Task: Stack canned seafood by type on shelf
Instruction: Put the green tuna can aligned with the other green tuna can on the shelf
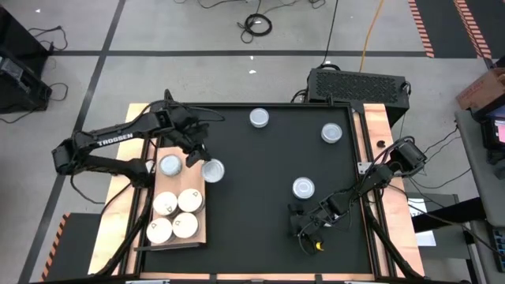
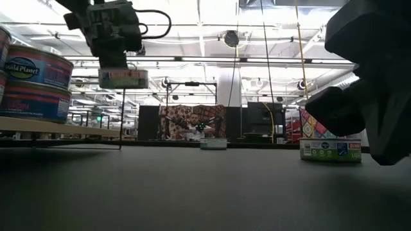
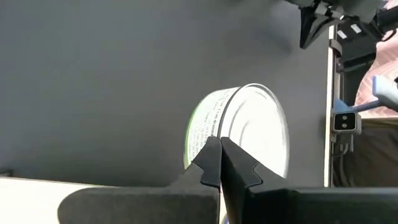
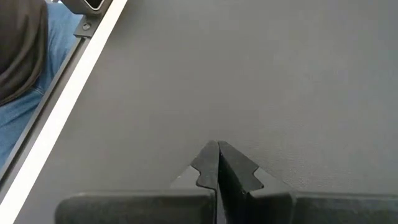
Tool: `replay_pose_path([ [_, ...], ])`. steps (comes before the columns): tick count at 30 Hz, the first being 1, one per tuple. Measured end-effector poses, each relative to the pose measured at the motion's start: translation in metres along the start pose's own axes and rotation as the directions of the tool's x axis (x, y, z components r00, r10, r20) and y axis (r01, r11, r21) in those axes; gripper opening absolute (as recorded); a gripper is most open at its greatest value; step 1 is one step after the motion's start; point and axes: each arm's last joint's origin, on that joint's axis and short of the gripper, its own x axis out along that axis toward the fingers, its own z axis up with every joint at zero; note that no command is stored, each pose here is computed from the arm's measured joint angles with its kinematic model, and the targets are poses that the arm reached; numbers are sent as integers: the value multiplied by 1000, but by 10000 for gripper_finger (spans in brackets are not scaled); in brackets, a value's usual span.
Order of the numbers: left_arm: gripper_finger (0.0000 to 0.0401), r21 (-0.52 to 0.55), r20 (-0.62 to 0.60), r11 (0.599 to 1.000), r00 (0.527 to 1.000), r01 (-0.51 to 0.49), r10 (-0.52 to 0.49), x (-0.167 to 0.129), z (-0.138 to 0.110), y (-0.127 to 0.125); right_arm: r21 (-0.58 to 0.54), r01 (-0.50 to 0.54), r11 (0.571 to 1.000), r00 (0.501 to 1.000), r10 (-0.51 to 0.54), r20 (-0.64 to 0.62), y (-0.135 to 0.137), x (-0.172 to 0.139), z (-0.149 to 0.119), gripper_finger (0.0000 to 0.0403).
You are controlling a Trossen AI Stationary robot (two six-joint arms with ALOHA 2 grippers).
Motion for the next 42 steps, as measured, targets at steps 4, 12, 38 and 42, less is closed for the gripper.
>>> replay_pose_path([
  [4, 0, 28, 24, 1000, 1000, -3, 3, -2, -1, -8, 0, 2, 1000, 1000, -2, 1, -1, 0, 0, 0],
  [12, 0, -44, 6, 995, 996, -89, 90, -7, -12, -23, 4, 5, 1000, 1000, -5, 7, -2, 0, 1, 0],
  [38, 0, -165, -49, 921, 936, -353, 349, -25, -71, 4, 1, 3, 1000, 1000, -3, 6, -2, 0, 1, 0],
  [42, 0, -175, -21, 916, 932, -361, 363, -25, -70, 9, 1, -1, 1000, 1000, 1, 13, -1, 0, 2, 0],
])
